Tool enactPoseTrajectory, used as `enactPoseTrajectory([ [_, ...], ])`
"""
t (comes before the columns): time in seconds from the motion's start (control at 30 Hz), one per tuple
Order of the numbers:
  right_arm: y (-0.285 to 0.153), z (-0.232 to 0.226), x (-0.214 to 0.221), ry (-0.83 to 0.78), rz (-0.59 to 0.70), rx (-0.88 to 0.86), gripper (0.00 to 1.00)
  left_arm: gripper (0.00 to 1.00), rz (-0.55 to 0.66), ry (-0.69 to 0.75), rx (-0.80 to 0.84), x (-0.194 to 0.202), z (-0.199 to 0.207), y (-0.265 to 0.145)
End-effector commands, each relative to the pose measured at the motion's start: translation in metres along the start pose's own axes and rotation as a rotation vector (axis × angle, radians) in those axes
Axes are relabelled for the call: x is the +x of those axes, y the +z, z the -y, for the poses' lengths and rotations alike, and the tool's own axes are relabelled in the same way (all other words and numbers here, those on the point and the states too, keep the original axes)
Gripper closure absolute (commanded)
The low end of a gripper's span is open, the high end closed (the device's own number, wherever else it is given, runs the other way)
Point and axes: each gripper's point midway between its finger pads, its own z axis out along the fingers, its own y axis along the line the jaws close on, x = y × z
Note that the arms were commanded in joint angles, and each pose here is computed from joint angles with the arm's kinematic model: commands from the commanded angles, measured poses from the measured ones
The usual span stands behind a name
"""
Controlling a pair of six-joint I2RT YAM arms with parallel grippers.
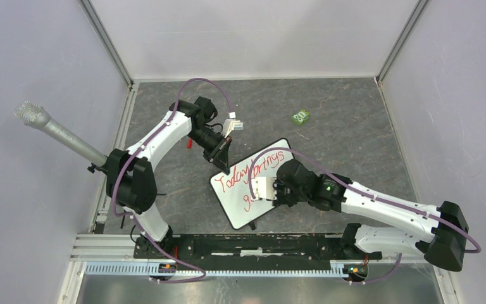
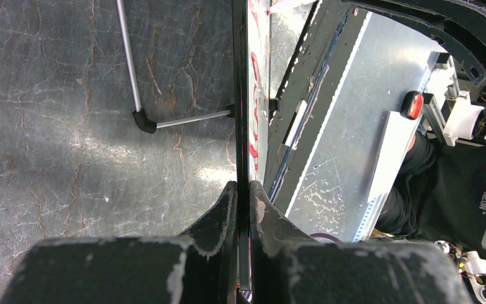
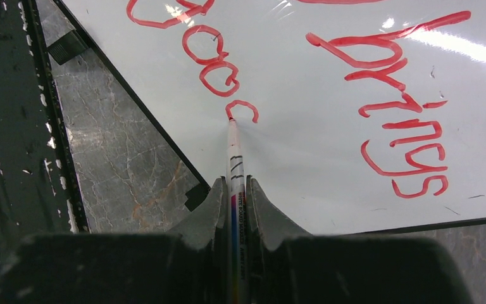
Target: Write a sentence on the whiteboard
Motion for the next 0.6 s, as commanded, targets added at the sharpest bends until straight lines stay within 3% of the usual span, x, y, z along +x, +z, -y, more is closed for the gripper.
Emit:
enactPoseTrajectory([
  [0.0,-0.010,0.023,-0.003,-0.006,-0.016,0.100,1.00,0.98,0.024,0.025,-0.008,-0.005,0.001,-0.001],
  [0.57,-0.031,0.066,-0.030,0.092,0.090,0.217,1.00,0.98,0.024,0.028,-0.010,-0.004,0.002,-0.001],
])
